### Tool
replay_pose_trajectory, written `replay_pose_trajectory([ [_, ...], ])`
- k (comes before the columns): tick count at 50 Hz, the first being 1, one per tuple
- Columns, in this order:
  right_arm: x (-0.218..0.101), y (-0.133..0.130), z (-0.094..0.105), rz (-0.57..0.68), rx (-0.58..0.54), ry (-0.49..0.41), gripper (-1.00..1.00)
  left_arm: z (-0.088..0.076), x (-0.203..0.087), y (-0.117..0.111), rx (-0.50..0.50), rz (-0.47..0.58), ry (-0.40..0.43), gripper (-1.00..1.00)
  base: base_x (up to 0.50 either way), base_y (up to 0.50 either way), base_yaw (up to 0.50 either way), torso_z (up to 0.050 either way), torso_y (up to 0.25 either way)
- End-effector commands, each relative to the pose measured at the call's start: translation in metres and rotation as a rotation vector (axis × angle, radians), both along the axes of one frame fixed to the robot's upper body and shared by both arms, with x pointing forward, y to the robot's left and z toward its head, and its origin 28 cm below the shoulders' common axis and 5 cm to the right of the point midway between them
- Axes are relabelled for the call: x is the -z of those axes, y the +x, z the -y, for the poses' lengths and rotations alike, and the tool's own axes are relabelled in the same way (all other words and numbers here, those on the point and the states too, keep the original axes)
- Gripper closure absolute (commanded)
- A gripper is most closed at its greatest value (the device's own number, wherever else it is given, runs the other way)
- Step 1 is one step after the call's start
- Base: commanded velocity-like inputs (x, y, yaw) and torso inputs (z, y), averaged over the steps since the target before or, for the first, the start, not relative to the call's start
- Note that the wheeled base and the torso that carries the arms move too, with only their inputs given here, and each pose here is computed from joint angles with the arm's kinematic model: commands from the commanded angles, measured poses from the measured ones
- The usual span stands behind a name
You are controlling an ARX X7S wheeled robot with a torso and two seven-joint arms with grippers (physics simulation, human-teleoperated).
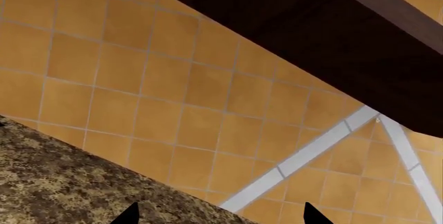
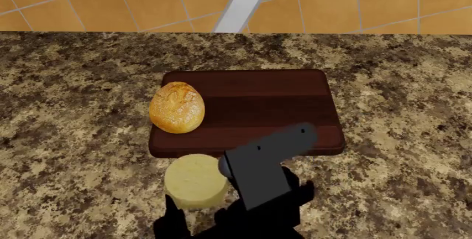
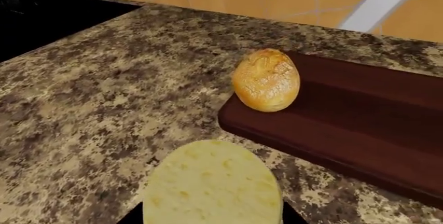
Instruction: Place the bread and cheese on the cutting board.
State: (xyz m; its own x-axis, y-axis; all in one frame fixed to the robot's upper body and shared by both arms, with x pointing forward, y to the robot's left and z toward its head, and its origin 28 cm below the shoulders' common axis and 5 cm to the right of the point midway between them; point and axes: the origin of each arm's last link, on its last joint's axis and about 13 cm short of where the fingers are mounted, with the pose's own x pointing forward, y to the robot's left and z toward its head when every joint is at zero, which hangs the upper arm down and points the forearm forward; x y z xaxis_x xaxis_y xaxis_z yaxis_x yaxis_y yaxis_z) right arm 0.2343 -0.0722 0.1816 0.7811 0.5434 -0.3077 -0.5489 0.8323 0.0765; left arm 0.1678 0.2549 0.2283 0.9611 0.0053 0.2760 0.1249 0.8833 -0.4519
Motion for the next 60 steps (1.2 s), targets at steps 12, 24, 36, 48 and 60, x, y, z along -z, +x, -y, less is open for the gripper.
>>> replay_pose_trajectory([
  [12, -0.031, 0.042, 0.016, 0.039, 0.144, 0.004, 1.00, -0.004, -0.002, -0.003, -0.005, 0.014, -0.014, -1.00, 0.00, 0.00, 0.00, 0.000, 0.000],
  [24, -0.044, 0.064, 0.025, 0.052, 0.239, -0.010, 1.00, -0.004, -0.003, -0.004, -0.006, 0.020, -0.013, -1.00, 0.00, 0.00, 0.00, 0.000, 0.000],
  [36, -0.052, 0.095, 0.034, 0.069, 0.352, -0.025, 1.00, -0.004, -0.004, -0.005, -0.003, 0.025, -0.012, -1.00, 0.00, 0.00, 0.00, 0.000, 0.000],
  [48, -0.032, 0.129, 0.034, 0.062, 0.396, -0.038, 1.00, -0.006, -0.006, -0.007, -0.004, 0.033, -0.021, -1.00, 0.00, 0.00, 0.00, 0.000, 0.000],
  [60, -0.012, 0.146, 0.026, 0.006, 0.381, -0.098, 1.00, -0.009, -0.006, -0.008, -0.008, 0.037, -0.029, -1.00, 0.00, 0.00, 0.00, 0.000, 0.000],
])
